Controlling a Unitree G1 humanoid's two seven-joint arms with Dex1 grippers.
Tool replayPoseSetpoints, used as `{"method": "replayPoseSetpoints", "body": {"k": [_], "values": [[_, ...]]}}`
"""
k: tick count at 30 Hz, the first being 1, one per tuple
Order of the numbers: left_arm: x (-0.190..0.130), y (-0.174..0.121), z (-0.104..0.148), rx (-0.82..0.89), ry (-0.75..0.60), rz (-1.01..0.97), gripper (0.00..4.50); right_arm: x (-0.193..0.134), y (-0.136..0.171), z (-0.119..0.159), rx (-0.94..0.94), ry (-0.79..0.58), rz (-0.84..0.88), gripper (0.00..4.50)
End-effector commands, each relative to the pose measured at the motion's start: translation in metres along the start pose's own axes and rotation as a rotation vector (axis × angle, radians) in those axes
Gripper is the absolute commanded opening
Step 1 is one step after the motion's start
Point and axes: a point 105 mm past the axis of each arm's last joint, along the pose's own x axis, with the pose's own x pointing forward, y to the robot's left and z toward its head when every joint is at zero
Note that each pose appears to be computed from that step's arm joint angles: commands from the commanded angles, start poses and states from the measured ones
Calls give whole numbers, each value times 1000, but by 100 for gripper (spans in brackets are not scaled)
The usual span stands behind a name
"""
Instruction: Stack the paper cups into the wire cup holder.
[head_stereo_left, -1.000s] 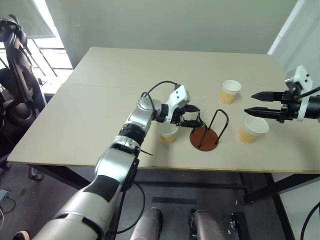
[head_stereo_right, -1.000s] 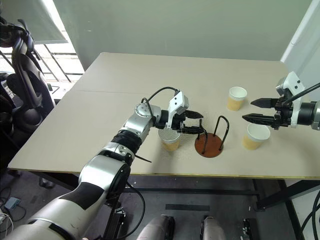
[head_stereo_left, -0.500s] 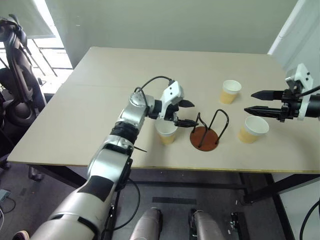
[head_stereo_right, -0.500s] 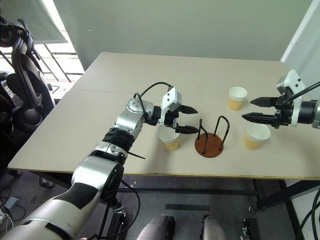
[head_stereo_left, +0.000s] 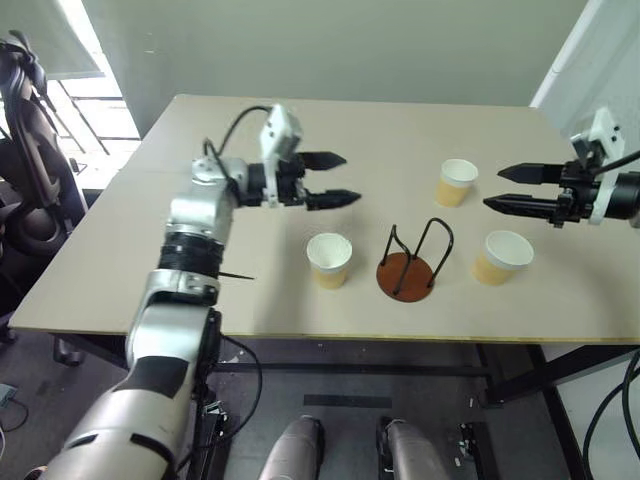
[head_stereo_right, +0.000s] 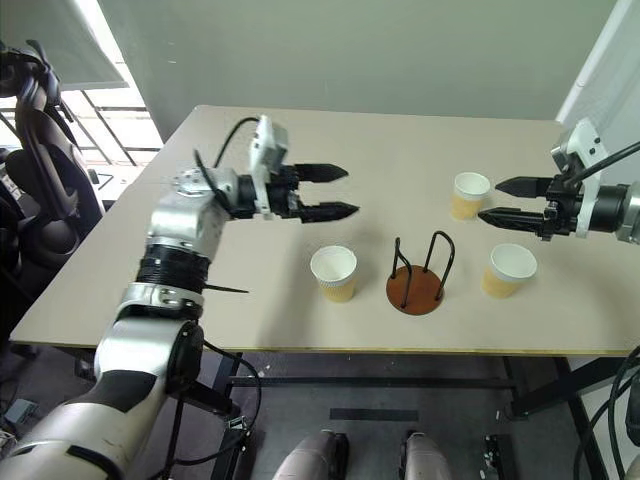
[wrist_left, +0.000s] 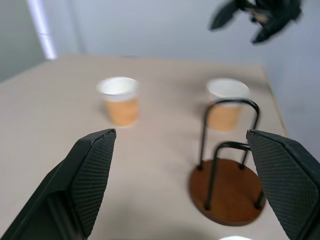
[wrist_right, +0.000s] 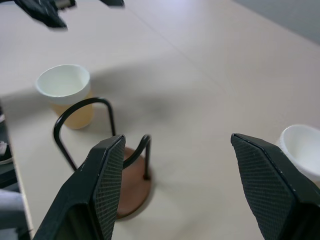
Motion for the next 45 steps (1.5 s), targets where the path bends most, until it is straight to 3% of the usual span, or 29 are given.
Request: {"method": "replayPoseSetpoints", "body": {"k": [1,5,15,38,45], "values": [[-16,13,17,26,-25,86,447,9,-17,9,-174,54,-66,341],[-26,12,13,20,2,93,447,31,-35,-1,-323,179,-78,341],[-29,6,10,11,16,87,447,78,-57,-14,-509,337,-136,341],[-29,3,8,12,28,105,447,99,-79,-51,-803,699,-347,341],[-30,0,8,12,31,112,447,109,-74,-64,-840,753,-348,341]]}}
